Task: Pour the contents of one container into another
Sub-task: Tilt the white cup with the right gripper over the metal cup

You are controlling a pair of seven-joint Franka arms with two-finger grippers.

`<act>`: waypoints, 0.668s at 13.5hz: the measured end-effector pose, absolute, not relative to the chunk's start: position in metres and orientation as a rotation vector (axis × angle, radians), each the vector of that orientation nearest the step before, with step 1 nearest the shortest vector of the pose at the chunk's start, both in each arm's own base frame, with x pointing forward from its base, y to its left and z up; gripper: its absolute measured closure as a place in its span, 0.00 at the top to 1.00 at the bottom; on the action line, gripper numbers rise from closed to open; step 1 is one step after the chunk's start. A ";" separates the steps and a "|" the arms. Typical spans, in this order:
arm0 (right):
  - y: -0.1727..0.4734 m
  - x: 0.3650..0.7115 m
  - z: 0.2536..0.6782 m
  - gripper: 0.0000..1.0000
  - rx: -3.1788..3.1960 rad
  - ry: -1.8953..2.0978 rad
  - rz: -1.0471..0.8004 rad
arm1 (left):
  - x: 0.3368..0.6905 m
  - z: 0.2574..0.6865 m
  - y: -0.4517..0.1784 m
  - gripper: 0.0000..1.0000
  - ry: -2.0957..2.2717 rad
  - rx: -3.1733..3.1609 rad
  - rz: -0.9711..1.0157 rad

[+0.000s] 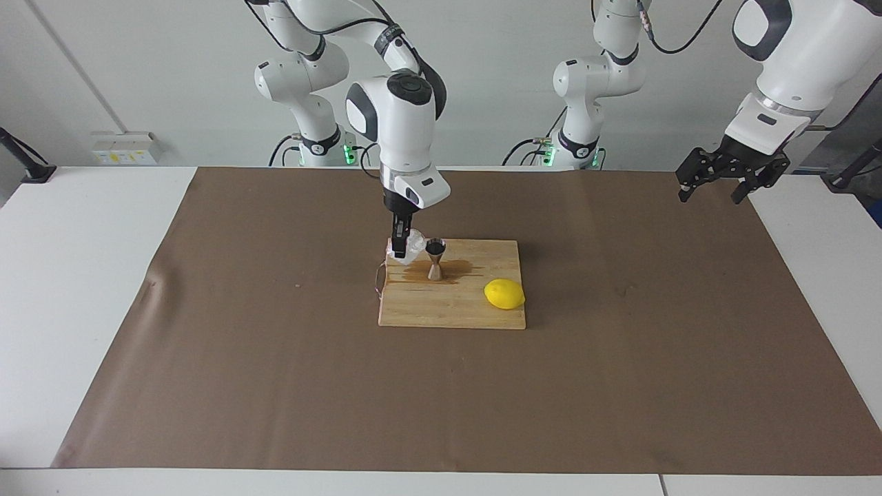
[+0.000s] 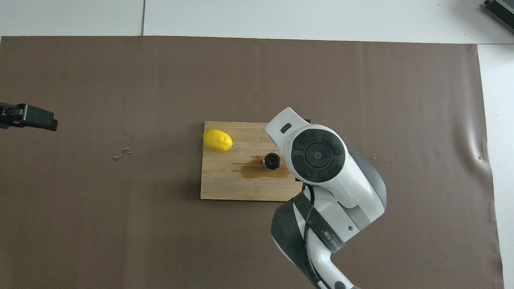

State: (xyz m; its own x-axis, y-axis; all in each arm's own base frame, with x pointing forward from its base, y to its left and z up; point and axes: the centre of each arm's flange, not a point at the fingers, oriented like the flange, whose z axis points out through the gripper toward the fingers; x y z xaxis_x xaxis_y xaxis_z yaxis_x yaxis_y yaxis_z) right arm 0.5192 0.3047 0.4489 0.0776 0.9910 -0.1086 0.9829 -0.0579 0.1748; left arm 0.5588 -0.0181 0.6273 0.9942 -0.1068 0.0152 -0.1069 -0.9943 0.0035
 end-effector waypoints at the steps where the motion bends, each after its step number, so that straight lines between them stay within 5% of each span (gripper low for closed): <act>1: 0.310 0.516 0.447 0.48 2.132 2.003 0.053 | 0.559 0.627 -0.018 1.00 -0.168 3.133 0.022; 9: 0.328 0.506 0.438 0.48 1.955 2.018 -0.004 | 0.558 0.627 -0.018 1.00 -0.168 3.133 0.018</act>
State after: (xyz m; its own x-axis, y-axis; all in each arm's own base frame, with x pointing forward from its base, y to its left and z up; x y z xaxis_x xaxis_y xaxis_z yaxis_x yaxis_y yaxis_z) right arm 0.5063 0.3280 0.4384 -0.0033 0.9718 -0.2360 0.9726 0.0580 0.2252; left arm 0.5584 -0.0181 0.6269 0.9942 -0.1070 0.0115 -0.1070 -0.9942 0.0038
